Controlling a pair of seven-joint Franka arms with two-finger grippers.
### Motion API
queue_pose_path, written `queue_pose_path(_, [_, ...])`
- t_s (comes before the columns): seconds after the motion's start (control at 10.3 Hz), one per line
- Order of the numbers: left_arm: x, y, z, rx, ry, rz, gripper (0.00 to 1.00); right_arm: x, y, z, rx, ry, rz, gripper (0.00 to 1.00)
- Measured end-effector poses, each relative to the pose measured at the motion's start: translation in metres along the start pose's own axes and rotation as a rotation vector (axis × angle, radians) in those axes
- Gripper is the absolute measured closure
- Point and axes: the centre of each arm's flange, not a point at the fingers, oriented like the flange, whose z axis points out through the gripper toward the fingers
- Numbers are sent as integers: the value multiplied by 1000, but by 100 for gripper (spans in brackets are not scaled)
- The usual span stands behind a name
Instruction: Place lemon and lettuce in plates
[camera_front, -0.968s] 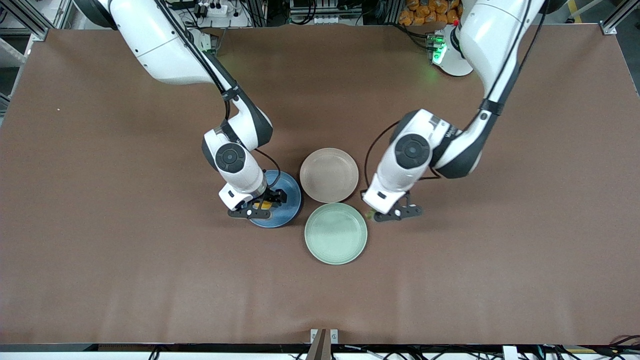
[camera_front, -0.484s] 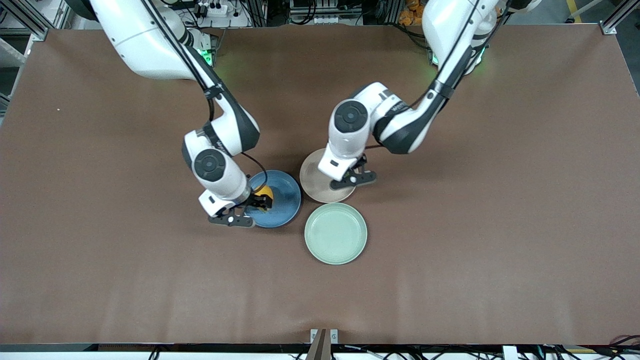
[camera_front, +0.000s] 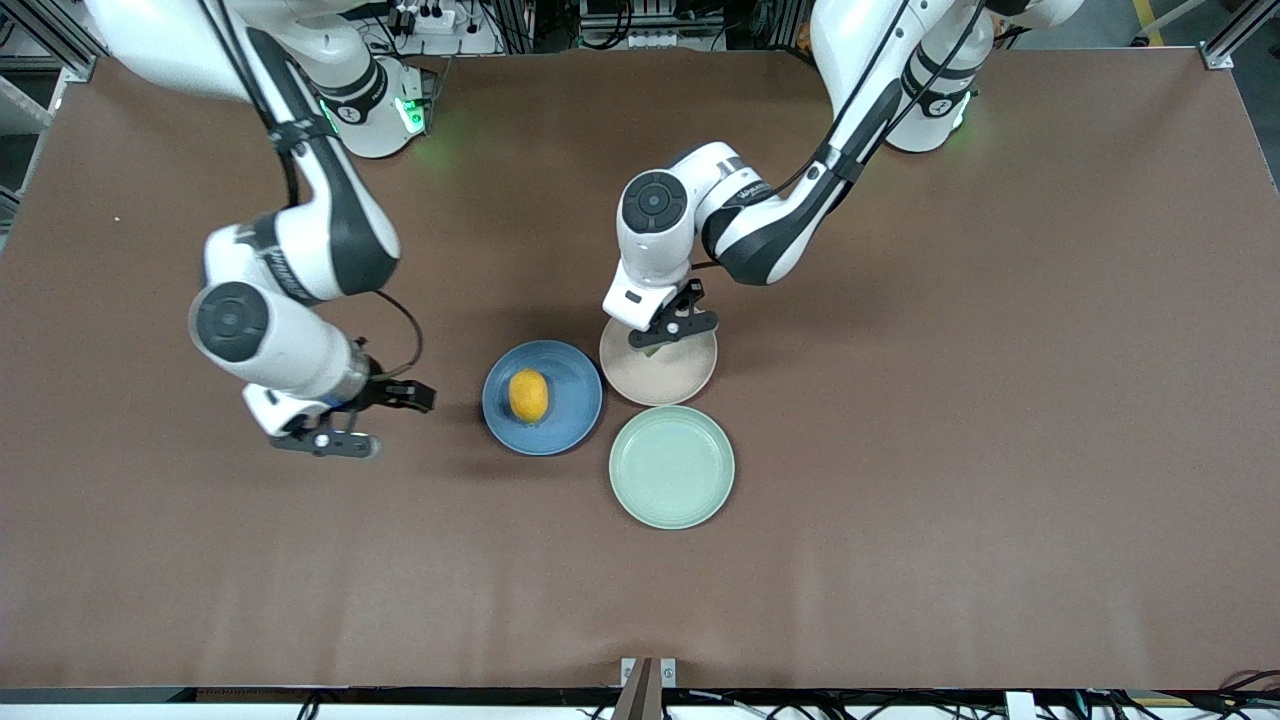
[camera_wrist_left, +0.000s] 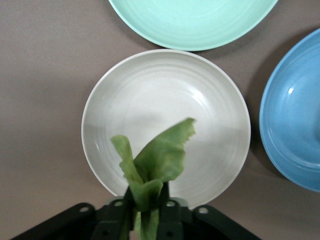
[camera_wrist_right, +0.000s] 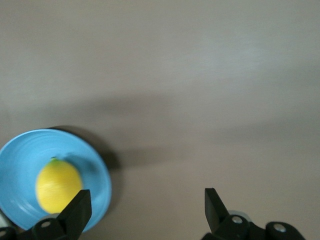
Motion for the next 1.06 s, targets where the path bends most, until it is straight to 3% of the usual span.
queue_pose_path(0.48, [7,-3,5,8,2,-8,2,14,132,-57,-10,26,-11,0])
queue_pose_path(0.77, [49,-25,-8,-1,29,19,0,4,173,-96,-8,43,17,0])
queue_pose_path(1.06, [106,-65,-16,-6,39,50,0,-17,185,-140,-10,18,31,0])
